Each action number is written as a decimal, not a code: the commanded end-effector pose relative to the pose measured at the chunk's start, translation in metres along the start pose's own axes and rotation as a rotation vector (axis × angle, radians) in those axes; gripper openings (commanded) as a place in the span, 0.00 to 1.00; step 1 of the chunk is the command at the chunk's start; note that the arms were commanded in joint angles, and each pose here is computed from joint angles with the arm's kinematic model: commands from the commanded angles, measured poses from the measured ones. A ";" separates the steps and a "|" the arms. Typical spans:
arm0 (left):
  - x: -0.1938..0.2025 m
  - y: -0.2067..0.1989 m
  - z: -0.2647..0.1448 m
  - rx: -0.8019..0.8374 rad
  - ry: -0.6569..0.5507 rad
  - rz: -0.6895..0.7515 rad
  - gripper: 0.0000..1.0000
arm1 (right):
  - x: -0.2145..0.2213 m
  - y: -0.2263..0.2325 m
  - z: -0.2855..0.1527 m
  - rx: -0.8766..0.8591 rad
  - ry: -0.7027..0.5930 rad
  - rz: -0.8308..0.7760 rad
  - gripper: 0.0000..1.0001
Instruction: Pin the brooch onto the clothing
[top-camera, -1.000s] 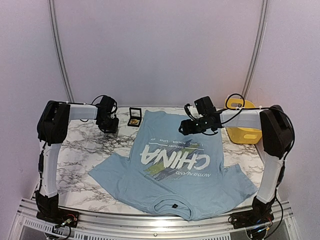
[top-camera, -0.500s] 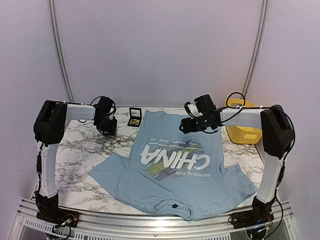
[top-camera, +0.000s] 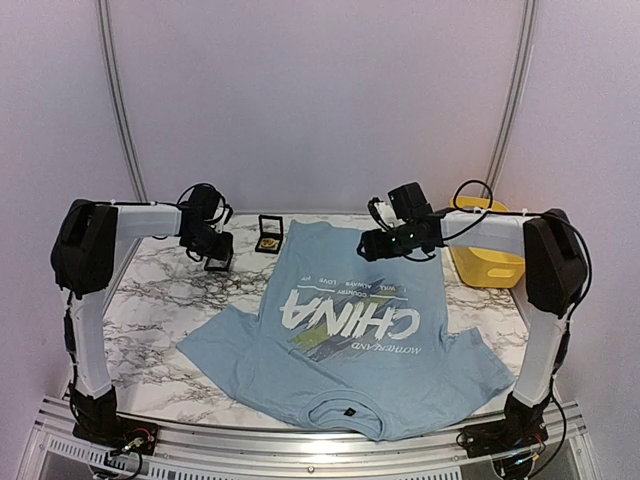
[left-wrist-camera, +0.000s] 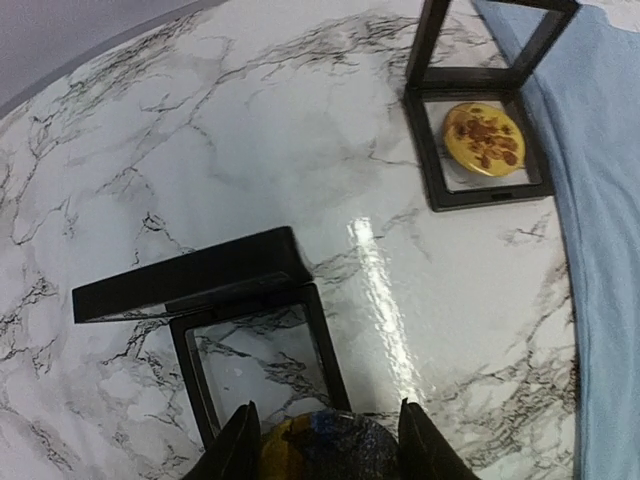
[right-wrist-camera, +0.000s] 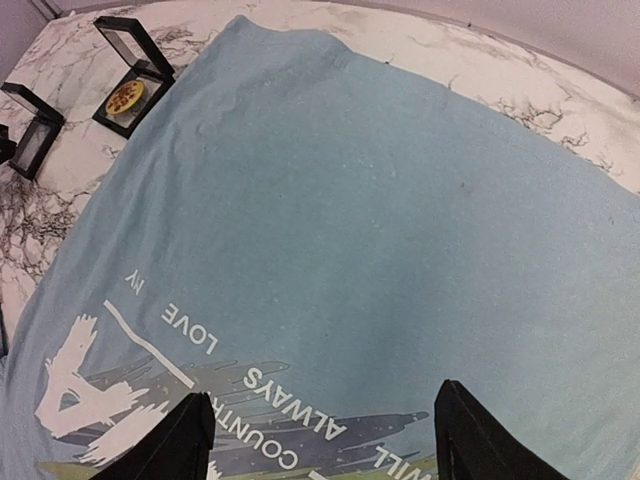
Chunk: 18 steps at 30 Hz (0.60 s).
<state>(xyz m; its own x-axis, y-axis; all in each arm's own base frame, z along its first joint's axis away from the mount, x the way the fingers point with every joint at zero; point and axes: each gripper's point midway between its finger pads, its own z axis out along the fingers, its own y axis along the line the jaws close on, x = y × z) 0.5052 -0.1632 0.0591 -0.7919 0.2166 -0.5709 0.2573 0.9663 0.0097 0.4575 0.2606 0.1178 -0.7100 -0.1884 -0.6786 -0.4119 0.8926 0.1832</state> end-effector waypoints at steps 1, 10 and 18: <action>-0.024 -0.044 -0.046 0.085 -0.110 0.177 0.31 | -0.041 0.017 -0.026 -0.090 -0.081 0.044 0.70; 0.003 -0.211 -0.131 0.435 -0.293 0.767 0.31 | -0.058 0.047 -0.073 -0.418 -0.132 0.180 0.69; 0.008 -0.275 -0.177 0.530 -0.493 0.959 0.32 | -0.017 0.104 -0.101 -0.724 -0.076 0.232 0.62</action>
<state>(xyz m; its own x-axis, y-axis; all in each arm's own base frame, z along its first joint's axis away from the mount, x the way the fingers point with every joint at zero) 0.3355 -0.3914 0.1694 -0.0486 0.6697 -0.7411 0.9242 0.3116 0.2210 0.4051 0.2872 0.2061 -0.7645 0.0302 -0.6439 -0.5064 0.5900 0.6289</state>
